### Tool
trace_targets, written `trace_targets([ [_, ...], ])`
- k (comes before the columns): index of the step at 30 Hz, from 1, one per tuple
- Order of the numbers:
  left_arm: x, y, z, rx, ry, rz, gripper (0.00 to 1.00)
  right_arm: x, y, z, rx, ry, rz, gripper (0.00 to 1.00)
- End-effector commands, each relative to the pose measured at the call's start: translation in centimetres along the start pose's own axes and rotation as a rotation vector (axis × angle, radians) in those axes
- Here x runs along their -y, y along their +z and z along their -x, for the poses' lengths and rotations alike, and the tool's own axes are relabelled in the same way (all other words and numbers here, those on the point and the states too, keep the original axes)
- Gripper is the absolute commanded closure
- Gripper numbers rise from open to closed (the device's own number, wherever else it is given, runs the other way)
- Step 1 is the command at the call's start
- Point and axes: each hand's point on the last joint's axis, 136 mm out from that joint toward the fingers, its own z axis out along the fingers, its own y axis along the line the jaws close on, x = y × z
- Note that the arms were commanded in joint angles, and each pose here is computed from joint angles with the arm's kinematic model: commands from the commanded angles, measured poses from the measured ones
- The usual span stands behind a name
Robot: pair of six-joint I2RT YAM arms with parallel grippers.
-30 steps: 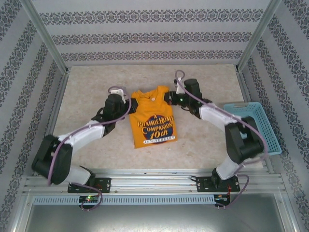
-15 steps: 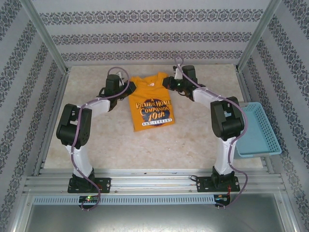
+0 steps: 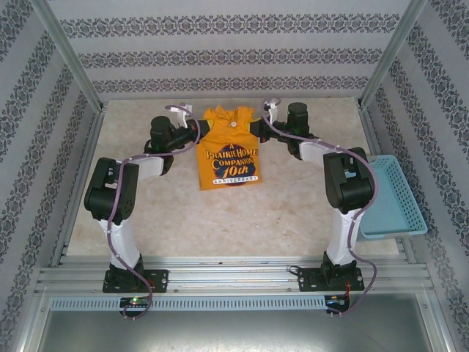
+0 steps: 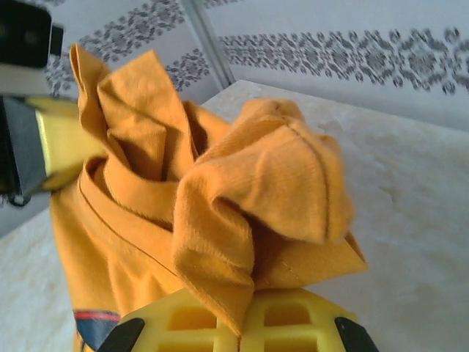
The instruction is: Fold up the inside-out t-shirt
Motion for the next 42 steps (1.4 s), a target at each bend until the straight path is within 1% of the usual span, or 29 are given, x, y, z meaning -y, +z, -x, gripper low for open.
trace_targets([
  [1,2.9,-1.5,6.0,0.168,0.272,-0.18,1.0,-1.5,-2.0,5.4,0.105,-0.296,0.076,1.0],
  [3,3.0,-1.8,7.2,0.203,0.326,-0.251,1.0,-1.2,-2.4,6.4,0.12,-0.365,0.102,1.0],
  [5,2.7,-2.0,8.6,0.233,0.346,-0.303,1.0,-0.9,-2.5,7.2,0.135,-0.429,0.119,1.0],
  [10,2.6,-1.0,9.0,0.18,0.507,-0.4,1.0,0.1,-3.2,9.7,0.178,-0.564,0.15,1.0],
  [12,3.1,-0.8,9.3,0.182,0.594,-0.439,1.0,0.2,-3.2,10.4,0.191,-0.626,0.173,1.0],
  [14,3.8,-0.9,8.9,0.176,0.691,-0.487,1.0,-0.1,-3.0,11.0,0.201,-0.67,0.196,1.0],
  [16,4.0,-1.0,8.5,0.171,0.732,-0.502,1.0,-0.5,-2.7,10.8,0.204,-0.696,0.206,1.0],
  [19,4.6,-1.4,6.1,0.143,0.761,-0.521,1.0,-1.8,-2.3,8.5,0.187,-0.715,0.233,1.0],
  [25,7.3,-3.4,-0.9,0.071,0.735,-0.544,1.0,-6.0,-2.0,1.2,0.119,-0.685,0.262,1.0],
  [31,11.0,-6.3,-5.1,0.045,0.694,-0.521,1.0,-11.1,-3.7,-3.9,0.073,-0.642,0.276,1.0],
  [34,11.9,-7.4,-7.3,0.034,0.622,-0.444,1.0,-12.7,-4.6,-5.6,0.05,-0.602,0.255,1.0],
  [40,12.8,-9.1,-11.0,0.015,0.465,-0.268,1.0,-14.8,-6.2,-7.2,0.024,-0.474,0.201,1.0],
  [42,11.8,-10.0,-11.5,0.019,0.399,-0.172,1.0,-15.0,-6.6,-7.3,0.024,-0.396,0.175,1.0],
])
